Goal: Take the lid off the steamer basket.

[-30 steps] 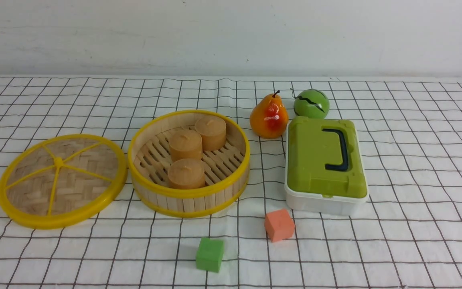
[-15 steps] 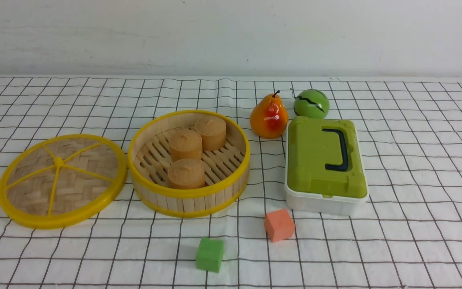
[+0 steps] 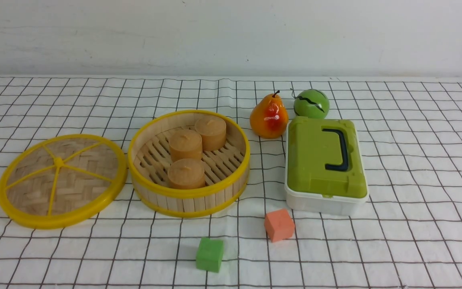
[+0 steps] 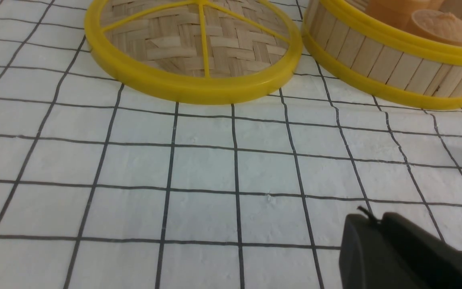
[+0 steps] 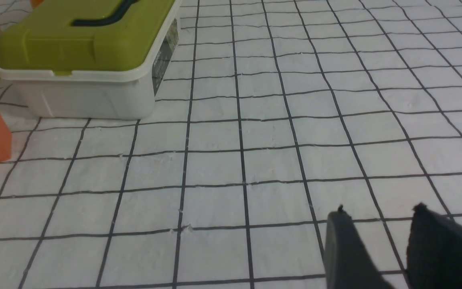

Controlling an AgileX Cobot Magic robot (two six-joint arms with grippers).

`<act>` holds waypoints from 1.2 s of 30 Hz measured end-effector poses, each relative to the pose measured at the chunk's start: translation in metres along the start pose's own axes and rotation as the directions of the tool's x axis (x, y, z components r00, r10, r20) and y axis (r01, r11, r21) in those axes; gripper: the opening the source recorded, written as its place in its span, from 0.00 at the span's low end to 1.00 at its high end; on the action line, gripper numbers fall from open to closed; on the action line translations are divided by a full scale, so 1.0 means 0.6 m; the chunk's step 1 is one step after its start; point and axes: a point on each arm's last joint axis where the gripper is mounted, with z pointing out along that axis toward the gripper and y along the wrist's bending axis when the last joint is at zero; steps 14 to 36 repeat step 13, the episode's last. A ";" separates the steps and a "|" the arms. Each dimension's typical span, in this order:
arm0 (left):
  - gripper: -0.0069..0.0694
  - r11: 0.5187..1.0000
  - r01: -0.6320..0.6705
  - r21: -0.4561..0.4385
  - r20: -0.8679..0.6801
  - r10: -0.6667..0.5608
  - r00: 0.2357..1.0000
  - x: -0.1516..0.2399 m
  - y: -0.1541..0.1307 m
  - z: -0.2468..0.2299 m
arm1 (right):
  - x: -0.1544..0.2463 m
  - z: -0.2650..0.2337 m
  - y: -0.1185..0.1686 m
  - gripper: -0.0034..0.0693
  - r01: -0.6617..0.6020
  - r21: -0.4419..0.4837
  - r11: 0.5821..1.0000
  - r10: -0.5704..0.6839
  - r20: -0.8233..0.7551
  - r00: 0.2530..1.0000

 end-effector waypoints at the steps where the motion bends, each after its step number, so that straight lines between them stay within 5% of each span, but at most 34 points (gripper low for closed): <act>1: 0.15 1.000 0.000 0.000 0.000 0.000 1.000 0.000 0.000 0.000 | 0.000 0.000 0.000 0.38 0.000 0.000 1.000 0.000 0.000 1.000; 36: 0.16 1.000 0.000 0.000 0.001 0.000 1.000 0.000 0.000 0.000 | 0.000 0.000 0.000 0.38 0.000 0.000 1.000 0.000 0.000 1.000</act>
